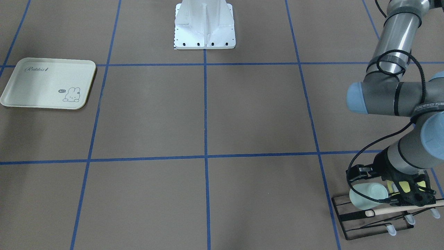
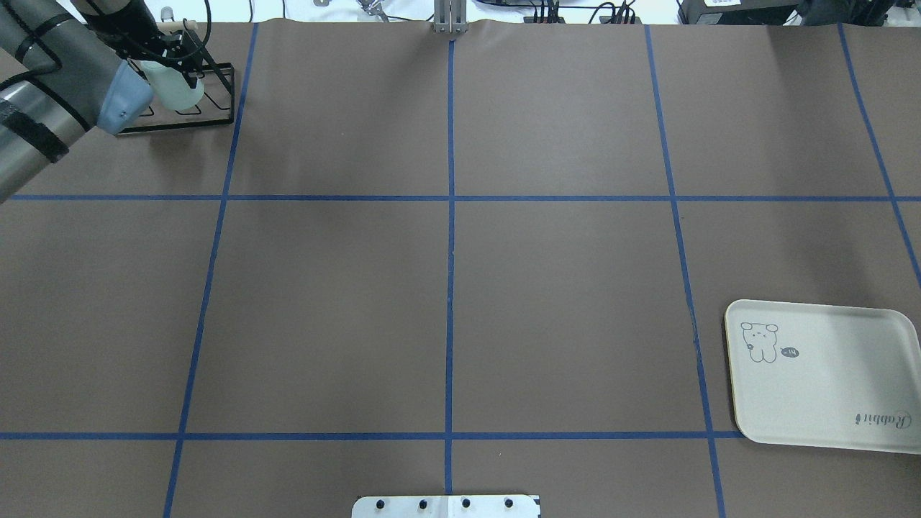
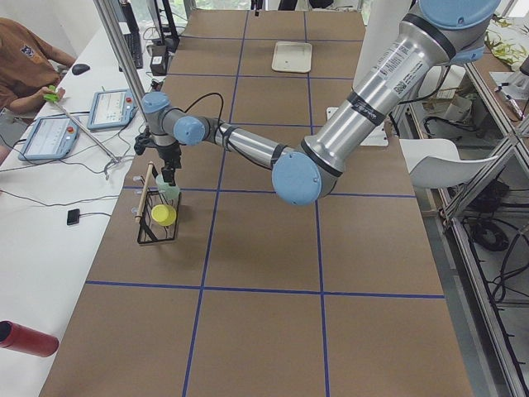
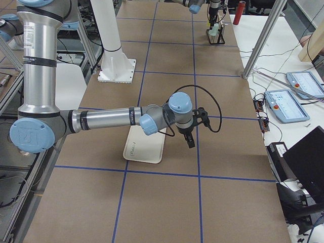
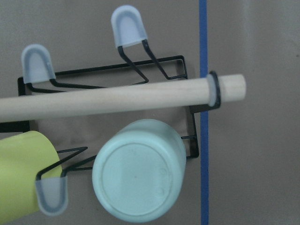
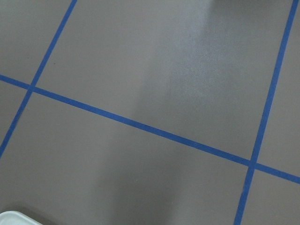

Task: Left arm grabs green cup and hands to right arm on tray

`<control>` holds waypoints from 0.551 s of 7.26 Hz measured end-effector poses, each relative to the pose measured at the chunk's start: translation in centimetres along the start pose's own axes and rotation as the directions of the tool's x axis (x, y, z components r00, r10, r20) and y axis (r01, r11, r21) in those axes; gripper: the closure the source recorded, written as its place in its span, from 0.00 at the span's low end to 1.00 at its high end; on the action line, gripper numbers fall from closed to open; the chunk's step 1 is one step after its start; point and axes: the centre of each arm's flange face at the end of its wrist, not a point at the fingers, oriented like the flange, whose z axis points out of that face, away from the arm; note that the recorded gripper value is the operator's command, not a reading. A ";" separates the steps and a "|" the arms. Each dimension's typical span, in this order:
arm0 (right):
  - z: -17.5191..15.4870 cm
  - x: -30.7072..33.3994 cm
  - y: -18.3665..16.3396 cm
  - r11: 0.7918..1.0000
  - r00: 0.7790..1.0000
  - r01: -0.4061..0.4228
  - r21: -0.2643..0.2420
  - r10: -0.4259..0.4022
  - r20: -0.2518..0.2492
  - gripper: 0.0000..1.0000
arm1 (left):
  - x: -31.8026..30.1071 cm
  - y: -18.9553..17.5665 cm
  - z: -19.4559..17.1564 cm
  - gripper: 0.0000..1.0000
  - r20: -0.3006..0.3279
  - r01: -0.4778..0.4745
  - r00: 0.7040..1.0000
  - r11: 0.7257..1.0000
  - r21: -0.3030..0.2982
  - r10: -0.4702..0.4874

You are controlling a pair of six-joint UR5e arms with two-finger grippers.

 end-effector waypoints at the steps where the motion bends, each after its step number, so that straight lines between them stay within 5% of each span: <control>1: 0.0 0.0 0.0 1.000 1.000 0.000 -0.001 0.000 -0.001 0.00 | -0.2 -0.1 0.1 0.03 0.005 -0.001 1.000 1.000 0.000 0.001; 4: 0.0 -0.1 -0.1 1.000 1.000 0.001 0.000 -0.001 -0.001 0.00 | -0.3 -0.7 0.5 0.03 0.016 0.001 1.000 1.000 -0.005 -0.001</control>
